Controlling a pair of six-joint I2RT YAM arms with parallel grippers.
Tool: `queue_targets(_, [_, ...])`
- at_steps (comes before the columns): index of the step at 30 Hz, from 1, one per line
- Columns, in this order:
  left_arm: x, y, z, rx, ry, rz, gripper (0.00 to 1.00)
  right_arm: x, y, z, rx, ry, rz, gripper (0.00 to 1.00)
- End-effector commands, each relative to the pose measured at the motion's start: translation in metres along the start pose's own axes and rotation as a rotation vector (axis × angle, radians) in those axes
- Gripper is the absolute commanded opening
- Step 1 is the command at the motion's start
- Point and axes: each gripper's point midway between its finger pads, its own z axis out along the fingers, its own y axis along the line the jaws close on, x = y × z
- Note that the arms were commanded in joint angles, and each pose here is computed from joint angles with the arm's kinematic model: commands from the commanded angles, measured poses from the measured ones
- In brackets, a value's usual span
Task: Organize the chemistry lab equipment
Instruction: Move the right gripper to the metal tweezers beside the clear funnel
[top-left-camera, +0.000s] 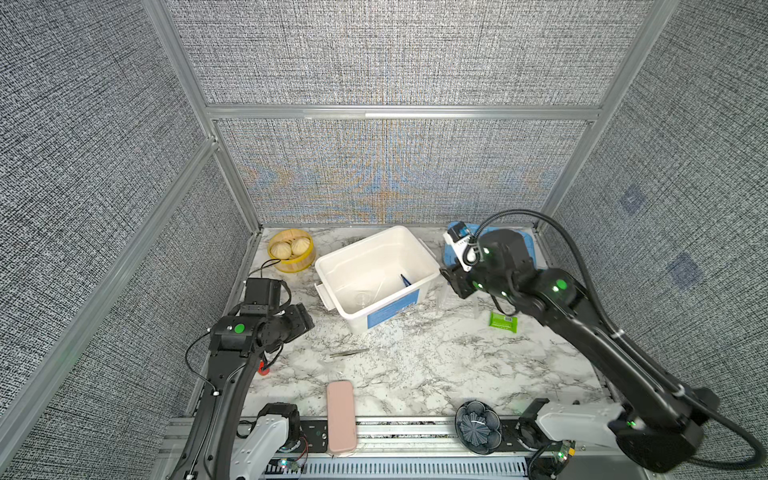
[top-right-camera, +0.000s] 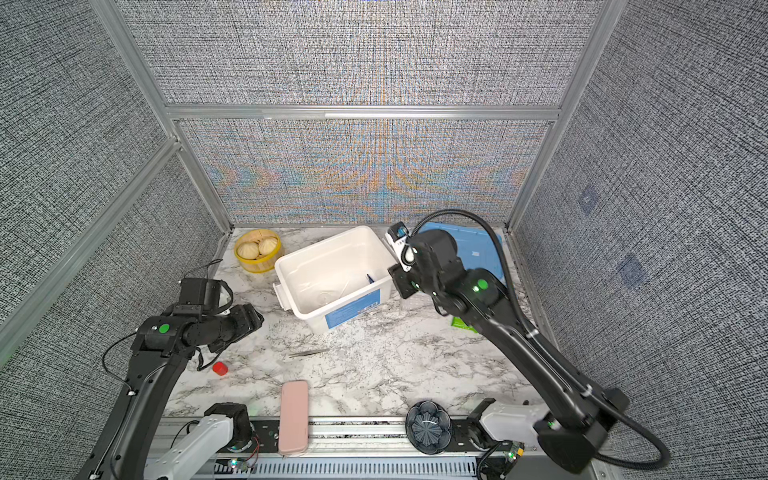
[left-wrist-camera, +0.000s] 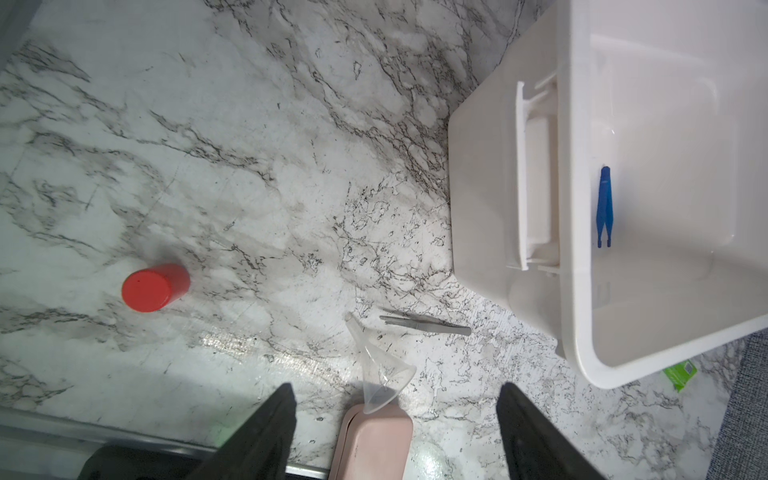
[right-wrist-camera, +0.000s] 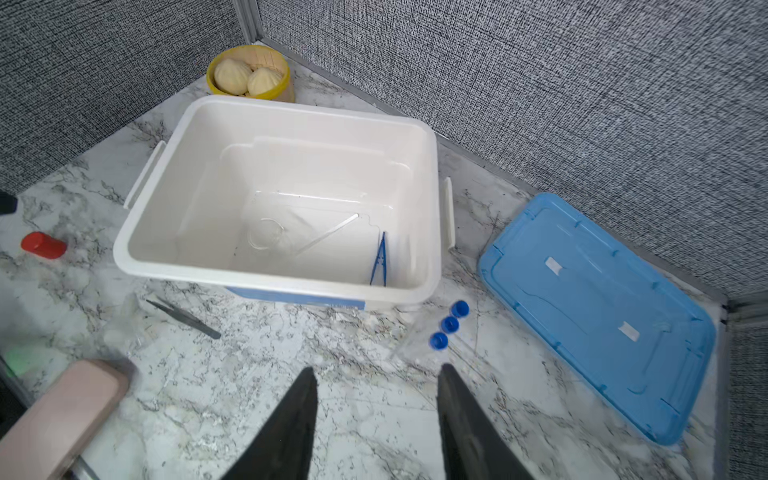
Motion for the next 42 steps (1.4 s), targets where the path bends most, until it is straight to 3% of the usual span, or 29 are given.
queue_targets(1, [-0.008,-0.001,0.002,-0.011,-0.008,-0.012,0.78,-0.008,-0.005,-0.026,0.027,-0.178,-0.06,0.5])
queue_targets(4, [-0.014,0.001,0.008,-0.027,-0.013,-0.015,0.79,0.024,-0.002,-0.036,0.011,-0.172,-0.105,0.55])
queue_targets(8, [-0.023,0.004,0.012,-0.031,-0.019,-0.045,0.8,0.074,0.023,-0.025,-0.118,-0.115,-0.204,0.55])
queue_targets(15, [-0.029,0.004,0.022,0.008,0.029,-0.096,0.81,0.123,0.093,0.015,-0.481,-0.114,-0.205,0.54])
queue_targets(20, [-0.03,0.012,0.027,0.02,0.082,-0.169,0.85,0.154,0.136,0.042,-0.628,-0.118,-0.316,0.55])
queue_targets(30, [-0.037,0.03,0.031,-0.074,0.104,-0.27,0.88,0.191,0.18,0.089,-0.692,-0.132,-0.374,0.58])
queue_targets(42, [-0.033,0.042,0.017,-0.128,0.096,-0.208,0.89,0.198,0.209,0.139,-0.705,-0.105,-0.346,0.6])
